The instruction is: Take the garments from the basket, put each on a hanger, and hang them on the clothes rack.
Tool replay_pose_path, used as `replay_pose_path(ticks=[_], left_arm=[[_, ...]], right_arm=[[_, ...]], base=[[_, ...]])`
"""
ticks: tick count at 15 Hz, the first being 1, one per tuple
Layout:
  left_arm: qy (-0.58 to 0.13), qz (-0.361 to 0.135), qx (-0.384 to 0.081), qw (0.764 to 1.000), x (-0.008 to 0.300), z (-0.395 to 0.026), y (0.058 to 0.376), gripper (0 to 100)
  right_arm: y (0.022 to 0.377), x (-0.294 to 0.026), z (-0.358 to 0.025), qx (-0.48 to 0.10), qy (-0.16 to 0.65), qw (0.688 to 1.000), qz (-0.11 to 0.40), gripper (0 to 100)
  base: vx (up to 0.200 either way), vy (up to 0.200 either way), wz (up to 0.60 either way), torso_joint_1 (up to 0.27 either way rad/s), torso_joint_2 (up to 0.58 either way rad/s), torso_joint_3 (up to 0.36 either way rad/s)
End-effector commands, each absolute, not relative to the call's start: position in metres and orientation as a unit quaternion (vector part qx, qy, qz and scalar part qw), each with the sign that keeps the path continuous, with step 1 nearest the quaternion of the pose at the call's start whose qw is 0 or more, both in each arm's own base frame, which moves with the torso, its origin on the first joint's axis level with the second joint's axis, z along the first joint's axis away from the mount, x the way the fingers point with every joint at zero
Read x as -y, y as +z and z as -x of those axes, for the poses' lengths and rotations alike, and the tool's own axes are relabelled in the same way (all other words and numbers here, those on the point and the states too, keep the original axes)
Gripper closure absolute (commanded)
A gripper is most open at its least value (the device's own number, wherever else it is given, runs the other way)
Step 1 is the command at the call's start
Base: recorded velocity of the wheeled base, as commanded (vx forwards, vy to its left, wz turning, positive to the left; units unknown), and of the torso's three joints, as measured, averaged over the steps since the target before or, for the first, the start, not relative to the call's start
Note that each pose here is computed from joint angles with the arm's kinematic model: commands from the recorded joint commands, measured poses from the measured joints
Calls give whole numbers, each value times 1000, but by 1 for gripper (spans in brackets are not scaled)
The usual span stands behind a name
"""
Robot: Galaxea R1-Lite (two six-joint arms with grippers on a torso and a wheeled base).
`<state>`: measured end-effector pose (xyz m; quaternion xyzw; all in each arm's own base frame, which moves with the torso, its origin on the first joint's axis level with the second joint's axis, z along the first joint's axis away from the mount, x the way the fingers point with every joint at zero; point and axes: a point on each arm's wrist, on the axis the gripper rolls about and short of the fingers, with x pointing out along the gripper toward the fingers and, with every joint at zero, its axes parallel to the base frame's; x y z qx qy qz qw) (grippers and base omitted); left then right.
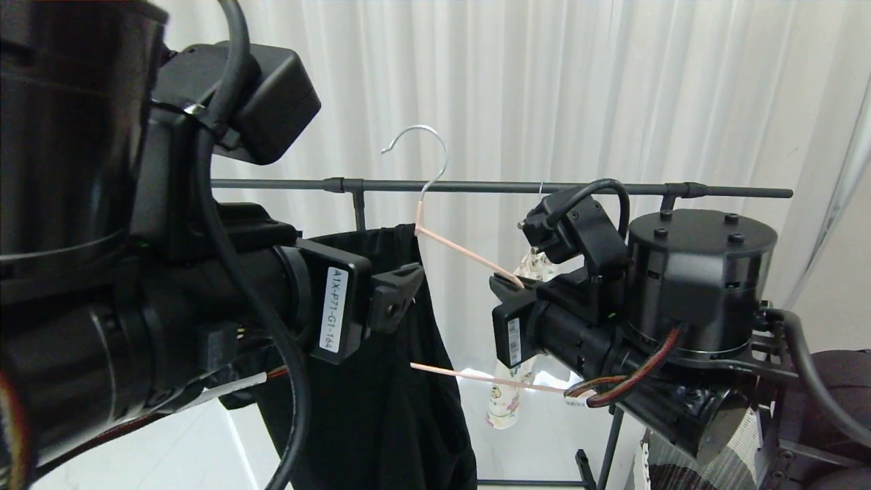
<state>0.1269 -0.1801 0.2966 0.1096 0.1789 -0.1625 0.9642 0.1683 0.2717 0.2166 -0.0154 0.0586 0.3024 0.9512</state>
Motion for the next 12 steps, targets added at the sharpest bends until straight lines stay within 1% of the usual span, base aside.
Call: replay_pose_path(ticks=[1,4,7,8,9,11,12], left_arm=[[-179,-108,-173,963,172,-114,297,0],[-181,-135,-183,957,149,-101,280,0],[-195,-138,-157,958,128,-89,290,0],[-210,-141,-145,956,115,-85,295,0],[-244,-145,-141,948,107,-83,296,0],[-318,-151,-135,926,94,-85,299,0],[-342,-156,-137,916,90,-91,298,0]], right_arm=[[220,-268,-174,-42,294,955,22,100],[215,-258,-183,-19,276,960,47,100],[205,-248,-180,-8,274,960,49,100],[197,-241,-174,-7,281,958,49,100],[192,-233,-168,-2,289,956,49,100],[185,-217,-156,5,307,950,61,100],[183,-210,-151,10,316,947,61,100]], base=[[0,0,0,0,0,0],[0,0,0,0,0,0],[0,0,0,0,0,0],[0,0,0,0,0,0],[0,0,0,0,0,0],[0,0,0,0,0,0],[0,0,0,0,0,0]])
